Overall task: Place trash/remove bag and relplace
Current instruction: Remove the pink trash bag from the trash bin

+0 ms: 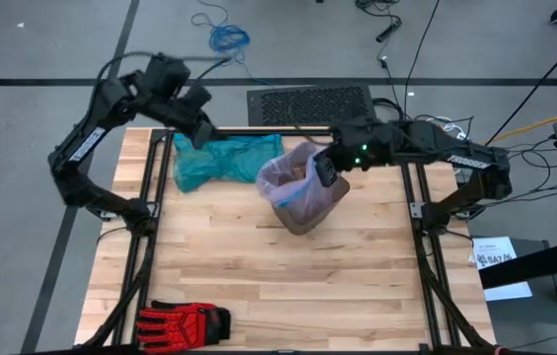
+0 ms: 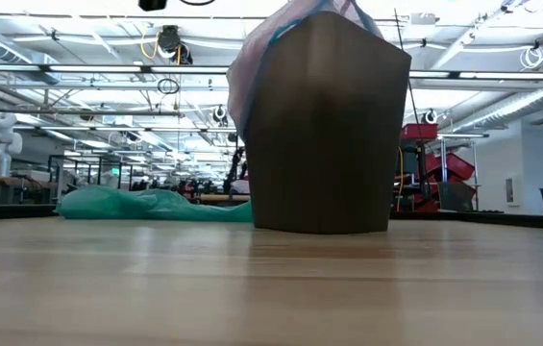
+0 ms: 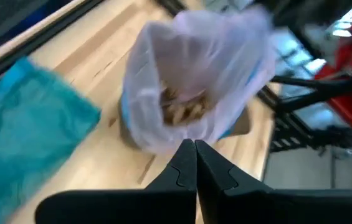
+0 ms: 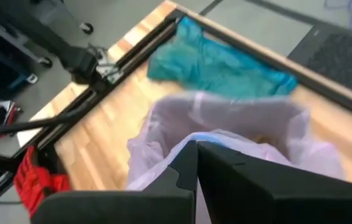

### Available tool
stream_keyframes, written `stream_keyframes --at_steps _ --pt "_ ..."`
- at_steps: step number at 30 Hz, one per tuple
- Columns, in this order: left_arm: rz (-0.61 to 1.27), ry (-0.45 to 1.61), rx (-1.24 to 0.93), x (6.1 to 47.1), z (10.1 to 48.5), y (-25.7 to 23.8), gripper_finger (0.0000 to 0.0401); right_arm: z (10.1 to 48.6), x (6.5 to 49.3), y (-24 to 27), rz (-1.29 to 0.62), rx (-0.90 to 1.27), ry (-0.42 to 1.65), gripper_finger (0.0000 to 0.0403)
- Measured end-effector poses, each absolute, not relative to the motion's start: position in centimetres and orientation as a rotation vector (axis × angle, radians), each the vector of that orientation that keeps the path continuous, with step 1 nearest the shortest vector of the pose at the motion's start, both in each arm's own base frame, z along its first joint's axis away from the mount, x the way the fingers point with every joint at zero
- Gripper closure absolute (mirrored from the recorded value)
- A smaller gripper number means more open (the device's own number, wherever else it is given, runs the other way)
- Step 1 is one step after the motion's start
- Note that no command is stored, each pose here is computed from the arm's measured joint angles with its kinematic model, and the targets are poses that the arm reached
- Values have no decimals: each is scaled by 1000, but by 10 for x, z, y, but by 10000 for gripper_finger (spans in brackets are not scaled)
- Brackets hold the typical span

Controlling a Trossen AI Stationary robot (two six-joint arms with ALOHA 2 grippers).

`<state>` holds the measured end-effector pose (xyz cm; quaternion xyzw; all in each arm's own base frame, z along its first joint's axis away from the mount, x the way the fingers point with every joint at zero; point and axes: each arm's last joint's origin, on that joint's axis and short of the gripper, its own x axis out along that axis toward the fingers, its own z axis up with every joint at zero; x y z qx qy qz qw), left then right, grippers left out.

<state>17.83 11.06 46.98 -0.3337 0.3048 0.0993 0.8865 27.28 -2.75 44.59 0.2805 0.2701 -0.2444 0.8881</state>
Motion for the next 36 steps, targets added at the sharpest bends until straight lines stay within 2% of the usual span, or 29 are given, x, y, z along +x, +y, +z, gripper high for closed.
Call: stream_keyframes --at_steps 3,6,13,16,20,24,26,28,33,36 --pt "280 610 -750 173 451 96 401 454 269 -35 -510 555 542 403" --pt "261 458 -849 173 425 87 401 458 267 -40 -490 538 535 403" --pt "10 75 -1229 198 345 73 401 460 266 -45 -464 549 530 403" --pt "-136 -47 -1313 206 326 64 401 464 269 -47 -460 572 471 403" --pt "-251 -198 -1179 205 333 56 401 474 275 -49 -432 570 348 403" --pt "-296 -326 -837 201 365 51 401 479 276 -56 -440 573 288 403" --pt "-295 -319 -694 200 381 48 401 480 275 -59 -450 576 272 403" --pt "-248 -227 -620 202 390 47 401 481 275 -62 -464 576 261 403" --pt "-17 171 -421 208 391 42 401 483 274 -67 -520 547 231 403" --pt "90 284 -286 209 395 38 401 483 274 -69 -535 527 220 403"
